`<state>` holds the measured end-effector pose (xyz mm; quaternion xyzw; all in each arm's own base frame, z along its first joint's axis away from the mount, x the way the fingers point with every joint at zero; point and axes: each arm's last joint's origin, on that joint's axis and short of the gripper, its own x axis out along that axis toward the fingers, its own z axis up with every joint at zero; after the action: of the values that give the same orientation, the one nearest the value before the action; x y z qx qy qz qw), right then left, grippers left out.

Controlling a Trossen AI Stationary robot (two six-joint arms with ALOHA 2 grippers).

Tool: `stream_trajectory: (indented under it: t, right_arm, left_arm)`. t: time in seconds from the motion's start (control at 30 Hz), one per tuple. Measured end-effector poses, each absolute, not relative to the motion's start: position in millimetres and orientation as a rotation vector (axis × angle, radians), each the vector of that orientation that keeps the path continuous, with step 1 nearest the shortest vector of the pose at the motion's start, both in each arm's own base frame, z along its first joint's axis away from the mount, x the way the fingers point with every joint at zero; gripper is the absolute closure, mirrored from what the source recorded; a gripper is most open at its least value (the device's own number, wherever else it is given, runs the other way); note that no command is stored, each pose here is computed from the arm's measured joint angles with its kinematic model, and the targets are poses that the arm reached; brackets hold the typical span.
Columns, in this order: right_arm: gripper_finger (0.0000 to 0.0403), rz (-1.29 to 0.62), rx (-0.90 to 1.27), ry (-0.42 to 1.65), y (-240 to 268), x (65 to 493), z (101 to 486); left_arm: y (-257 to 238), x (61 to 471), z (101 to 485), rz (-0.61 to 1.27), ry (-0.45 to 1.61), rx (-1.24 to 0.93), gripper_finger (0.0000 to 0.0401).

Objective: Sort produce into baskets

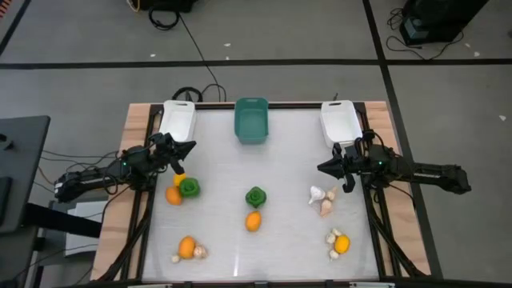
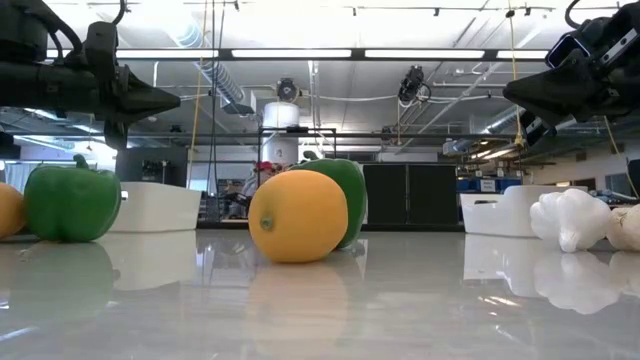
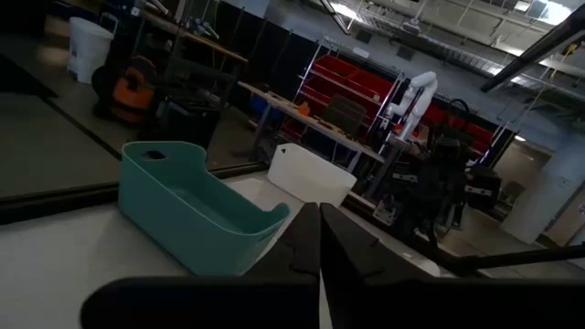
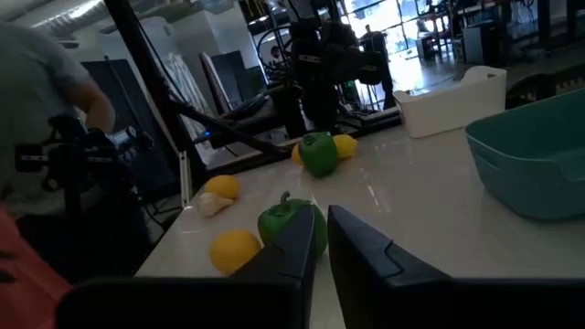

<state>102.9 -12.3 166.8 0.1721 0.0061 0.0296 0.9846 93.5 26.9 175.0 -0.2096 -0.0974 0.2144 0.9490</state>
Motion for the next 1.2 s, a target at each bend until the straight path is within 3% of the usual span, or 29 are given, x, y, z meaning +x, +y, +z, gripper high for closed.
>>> stream_trajectory:
  t: [0.43,0.97,1.2]
  right_arm:
    - [0.0357,0.06,0.346,0.012,-12.2,102.9,166.9]
    - [0.0357,0.059,0.346,0.012,-12.3,102.9,166.9]
    - [0.0357,-0.108,0.304,-0.056,-17.3,102.7,170.7]
  left_arm:
    - [26.9,93.4,175.8,0.434,-0.207,-0.434,0.0395]
    - [25.7,92.6,187.8,0.333,-0.367,-0.657,0.0395]
    - [24.5,98.6,183.6,0.259,-0.303,-0.773,0.0395]
